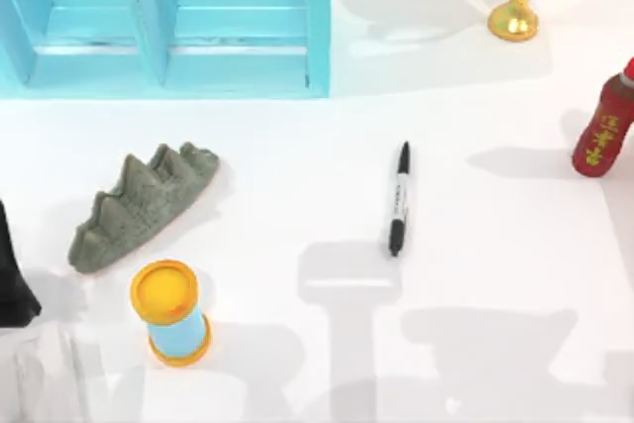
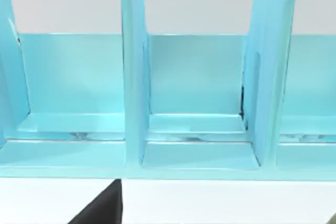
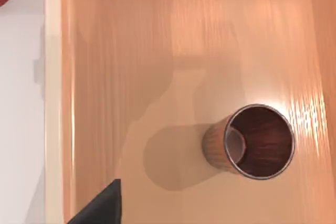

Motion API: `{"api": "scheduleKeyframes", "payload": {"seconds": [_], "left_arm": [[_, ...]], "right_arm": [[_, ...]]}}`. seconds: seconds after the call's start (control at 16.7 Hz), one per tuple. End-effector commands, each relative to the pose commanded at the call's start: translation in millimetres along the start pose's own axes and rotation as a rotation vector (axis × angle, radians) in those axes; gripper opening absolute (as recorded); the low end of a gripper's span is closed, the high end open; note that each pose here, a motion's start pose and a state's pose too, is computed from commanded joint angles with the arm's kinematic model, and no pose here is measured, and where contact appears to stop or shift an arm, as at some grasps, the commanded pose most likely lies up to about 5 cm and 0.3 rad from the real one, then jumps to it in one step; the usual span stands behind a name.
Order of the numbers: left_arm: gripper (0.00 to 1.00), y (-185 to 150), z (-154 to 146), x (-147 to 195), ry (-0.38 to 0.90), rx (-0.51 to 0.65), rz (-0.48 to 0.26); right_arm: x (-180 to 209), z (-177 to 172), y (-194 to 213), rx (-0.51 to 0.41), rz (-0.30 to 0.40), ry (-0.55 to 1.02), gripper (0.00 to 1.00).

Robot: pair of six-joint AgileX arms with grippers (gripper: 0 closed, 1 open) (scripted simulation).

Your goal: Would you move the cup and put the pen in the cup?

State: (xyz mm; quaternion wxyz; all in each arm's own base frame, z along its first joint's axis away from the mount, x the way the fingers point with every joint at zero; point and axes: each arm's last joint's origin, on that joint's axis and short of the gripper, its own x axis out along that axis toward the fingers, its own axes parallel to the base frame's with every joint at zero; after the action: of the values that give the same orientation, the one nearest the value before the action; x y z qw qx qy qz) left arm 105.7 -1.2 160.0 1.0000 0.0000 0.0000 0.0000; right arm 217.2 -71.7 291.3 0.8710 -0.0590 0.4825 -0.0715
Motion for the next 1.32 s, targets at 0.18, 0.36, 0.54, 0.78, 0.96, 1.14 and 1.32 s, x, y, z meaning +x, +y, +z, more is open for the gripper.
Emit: {"api": "scheduleKeyframes", "payload": {"seconds": [0.18, 0.36, 0.54, 0.78, 0.96, 1.14, 1.32], "left_arm": [[1.00, 0.0, 0.0, 0.0, 0.000, 0.000, 0.000], [1.00, 0.0, 0.0, 0.0, 0.000, 0.000, 0.000], [1.00, 0.0, 0.0, 0.0, 0.000, 0.000, 0.000], [1.00, 0.0, 0.0, 0.0, 0.000, 0.000, 0.000], [1.00, 0.0, 0.0, 0.0, 0.000, 0.000, 0.000], [1.00, 0.0, 0.0, 0.0, 0.000, 0.000, 0.000], [1.00, 0.0, 0.0, 0.0, 0.000, 0.000, 0.000]], "right_arm": [[29.0, 35.4, -31.1, -0.008, 0.047, 0.227, 1.00], [61.5, 56.1, -59.0, -0.010, 0.108, 0.403, 1.00], [87.2, 63.9, -78.0, -0.009, 0.162, 0.518, 1.00], [97.3, 65.1, -85.1, -0.007, 0.186, 0.562, 1.00], [97.1, 65.7, -83.3, -0.012, 0.186, 0.560, 1.00], [107.4, 59.9, -82.1, -0.008, 0.188, 0.565, 1.00], [136.6, 44.4, -77.9, -0.008, 0.185, 0.559, 1.00]]}}
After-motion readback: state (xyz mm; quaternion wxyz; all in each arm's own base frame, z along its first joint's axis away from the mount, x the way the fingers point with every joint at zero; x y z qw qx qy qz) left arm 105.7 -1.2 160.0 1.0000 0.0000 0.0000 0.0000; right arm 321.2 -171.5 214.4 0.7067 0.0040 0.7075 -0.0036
